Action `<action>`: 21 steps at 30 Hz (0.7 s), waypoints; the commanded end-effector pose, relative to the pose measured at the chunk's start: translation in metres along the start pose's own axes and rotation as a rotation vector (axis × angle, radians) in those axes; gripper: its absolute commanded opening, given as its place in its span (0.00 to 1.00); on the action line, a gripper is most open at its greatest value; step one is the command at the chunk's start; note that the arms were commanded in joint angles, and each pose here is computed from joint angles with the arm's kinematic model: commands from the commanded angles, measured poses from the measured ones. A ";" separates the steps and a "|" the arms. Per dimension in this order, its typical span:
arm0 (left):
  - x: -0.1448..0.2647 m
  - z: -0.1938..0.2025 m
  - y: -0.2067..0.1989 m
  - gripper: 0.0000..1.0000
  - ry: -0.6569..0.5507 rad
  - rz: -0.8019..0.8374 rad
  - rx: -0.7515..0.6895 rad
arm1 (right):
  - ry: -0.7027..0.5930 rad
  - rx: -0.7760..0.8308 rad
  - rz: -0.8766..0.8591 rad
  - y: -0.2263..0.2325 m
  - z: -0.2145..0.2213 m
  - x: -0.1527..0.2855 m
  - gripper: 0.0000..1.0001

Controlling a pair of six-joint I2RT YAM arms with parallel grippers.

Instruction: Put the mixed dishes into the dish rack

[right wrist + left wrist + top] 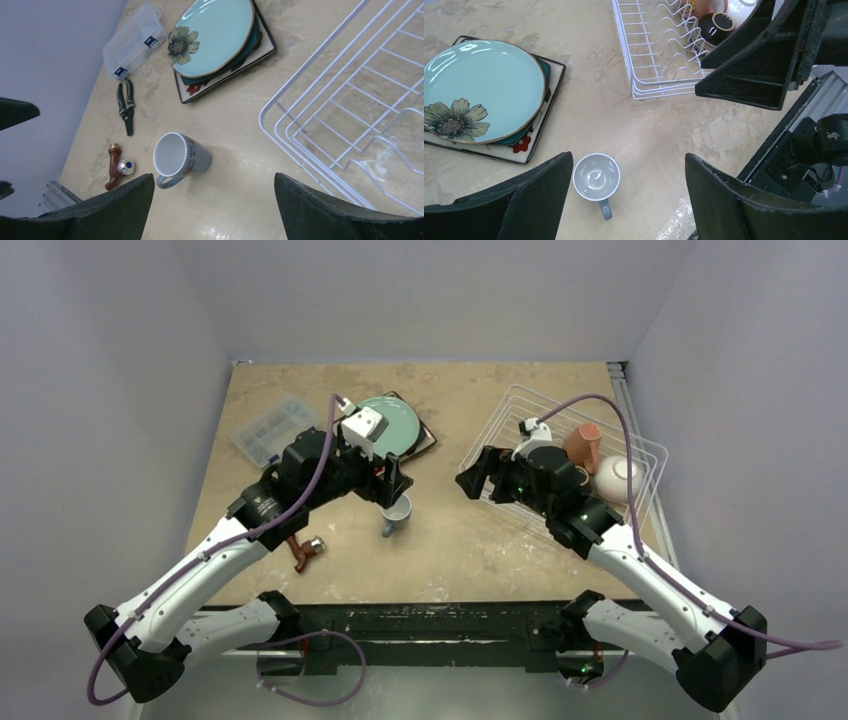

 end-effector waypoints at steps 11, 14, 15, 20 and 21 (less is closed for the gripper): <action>0.004 -0.003 0.022 0.83 0.084 -0.240 -0.051 | -0.009 -0.017 -0.109 0.043 0.009 0.001 0.91; 0.000 0.002 0.024 0.83 0.131 -0.263 -0.056 | -0.012 -0.025 -0.096 0.043 0.013 0.005 0.91; -0.002 0.004 0.024 0.83 0.146 -0.266 -0.056 | -0.009 -0.033 -0.085 0.042 0.014 0.006 0.91; -0.018 0.014 0.025 0.83 0.248 -0.258 -0.060 | -0.016 -0.032 -0.086 0.036 0.018 0.014 0.91; -0.022 0.017 0.025 0.83 0.272 -0.251 -0.062 | -0.016 -0.029 -0.078 0.036 0.017 0.017 0.91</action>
Point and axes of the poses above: each gripper's point midway between its finger pads, its own x axis back along the fingers, its own y axis along the line the jaws close on, z = x × y, the point moved 10 cm from there along x, back along the fingers, and after that the axes turned 13 degrees about -x, right-handed, at the moved point
